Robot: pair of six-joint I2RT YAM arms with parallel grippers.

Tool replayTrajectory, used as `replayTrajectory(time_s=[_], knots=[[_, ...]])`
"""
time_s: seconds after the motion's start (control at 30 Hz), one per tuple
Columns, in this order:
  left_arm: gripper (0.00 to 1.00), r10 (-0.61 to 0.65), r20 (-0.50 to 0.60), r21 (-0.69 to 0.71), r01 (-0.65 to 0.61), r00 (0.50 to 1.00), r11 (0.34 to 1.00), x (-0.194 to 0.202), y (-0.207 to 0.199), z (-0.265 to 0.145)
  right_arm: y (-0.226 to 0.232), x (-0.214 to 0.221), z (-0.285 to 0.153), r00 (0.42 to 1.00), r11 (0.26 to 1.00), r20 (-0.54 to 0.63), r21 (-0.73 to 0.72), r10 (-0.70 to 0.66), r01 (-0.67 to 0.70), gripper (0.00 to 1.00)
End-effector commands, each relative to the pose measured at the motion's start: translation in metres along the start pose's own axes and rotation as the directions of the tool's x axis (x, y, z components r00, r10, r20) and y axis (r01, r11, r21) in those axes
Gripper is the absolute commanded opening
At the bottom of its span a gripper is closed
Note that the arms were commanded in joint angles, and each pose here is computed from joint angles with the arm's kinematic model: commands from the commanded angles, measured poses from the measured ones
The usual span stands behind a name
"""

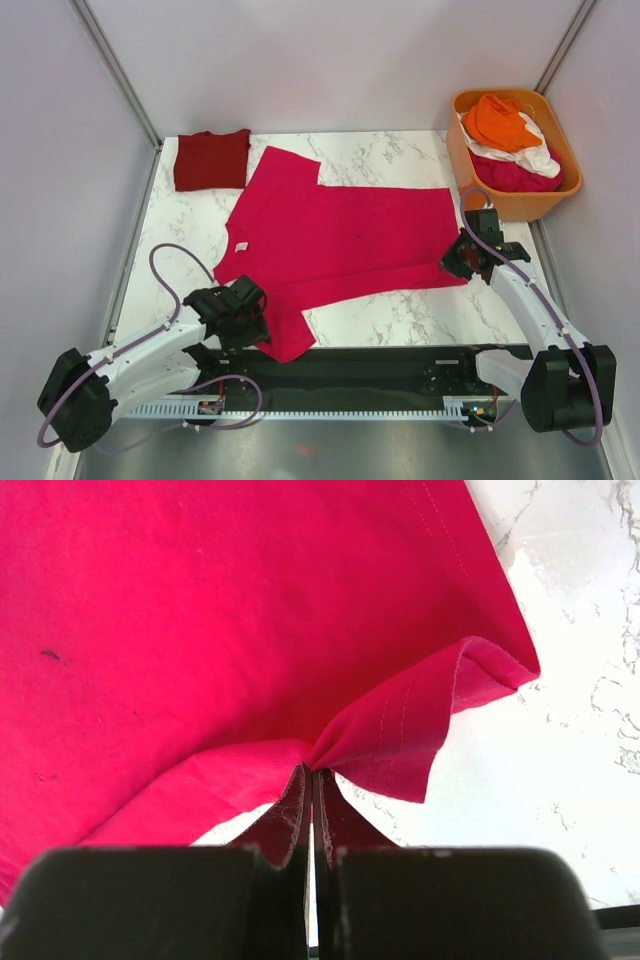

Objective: Fold and stack the t-shirts
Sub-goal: Fold the tshirt

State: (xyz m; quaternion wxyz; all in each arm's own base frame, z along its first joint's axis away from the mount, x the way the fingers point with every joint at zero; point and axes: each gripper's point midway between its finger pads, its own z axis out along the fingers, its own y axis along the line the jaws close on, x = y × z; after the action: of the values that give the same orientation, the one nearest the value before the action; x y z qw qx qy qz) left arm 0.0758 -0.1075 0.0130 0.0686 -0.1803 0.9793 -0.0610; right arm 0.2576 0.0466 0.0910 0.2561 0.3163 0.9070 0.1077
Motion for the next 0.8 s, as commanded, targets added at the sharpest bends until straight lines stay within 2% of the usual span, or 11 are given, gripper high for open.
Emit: replayTrajectory(time_s=[0.0, 0.17, 0.23, 0.33, 0.47, 0.57, 0.67, 0.73, 0.77], knots=[[0.73, -0.132, 0.126, 0.208, 0.104, 0.983, 0.973, -0.037, -0.058, -0.010, 0.002, -0.003, 0.001, 1.000, 1.000, 0.015, -0.015, -0.022, 0.022, 0.00], [0.75, -0.142, 0.140, 0.325, 0.089, 0.980, 0.942, -0.040, -0.074, -0.036, -0.001, -0.002, -0.002, 0.999, 0.999, 0.021, -0.017, -0.030, 0.030, 0.00], [0.75, -0.141, 0.138, 0.332, 0.088, 0.980, 0.939, -0.039, -0.074, -0.040, -0.004, -0.002, -0.001, 0.999, 0.999, 0.025, -0.007, -0.031, 0.032, 0.00], [0.74, -0.126, 0.118, 0.299, 0.086, 0.985, 0.950, -0.033, -0.066, -0.040, -0.006, 0.000, 0.003, 0.999, 0.999, 0.014, 0.005, -0.033, 0.033, 0.00], [0.79, -0.115, 0.093, 0.236, 0.090, 0.989, 0.968, -0.025, -0.052, -0.024, -0.006, 0.000, 0.006, 0.999, 1.000, 0.011, 0.004, -0.030, 0.030, 0.00], [0.79, -0.097, 0.047, 0.166, 0.088, 0.994, 0.982, -0.016, -0.042, -0.011, -0.003, -0.002, 0.005, 0.999, 0.999, 0.013, -0.001, -0.038, 0.038, 0.00], [0.73, -0.090, 0.038, 0.096, 0.086, 0.995, 0.992, -0.014, -0.033, 0.000, -0.006, -0.002, 0.006, 0.999, 0.999, 0.013, 0.009, -0.039, 0.038, 0.00], [0.61, -0.090, 0.047, 0.073, 0.087, 0.995, 0.994, -0.017, -0.032, 0.005, -0.006, -0.002, 0.008, 0.999, 0.999, 0.009, 0.011, -0.036, 0.036, 0.00], [0.41, -0.093, 0.060, 0.068, 0.089, 0.994, 0.994, -0.020, -0.031, 0.006, -0.006, -0.001, 0.008, 0.999, 0.999, 0.006, 0.010, -0.036, 0.036, 0.00]])
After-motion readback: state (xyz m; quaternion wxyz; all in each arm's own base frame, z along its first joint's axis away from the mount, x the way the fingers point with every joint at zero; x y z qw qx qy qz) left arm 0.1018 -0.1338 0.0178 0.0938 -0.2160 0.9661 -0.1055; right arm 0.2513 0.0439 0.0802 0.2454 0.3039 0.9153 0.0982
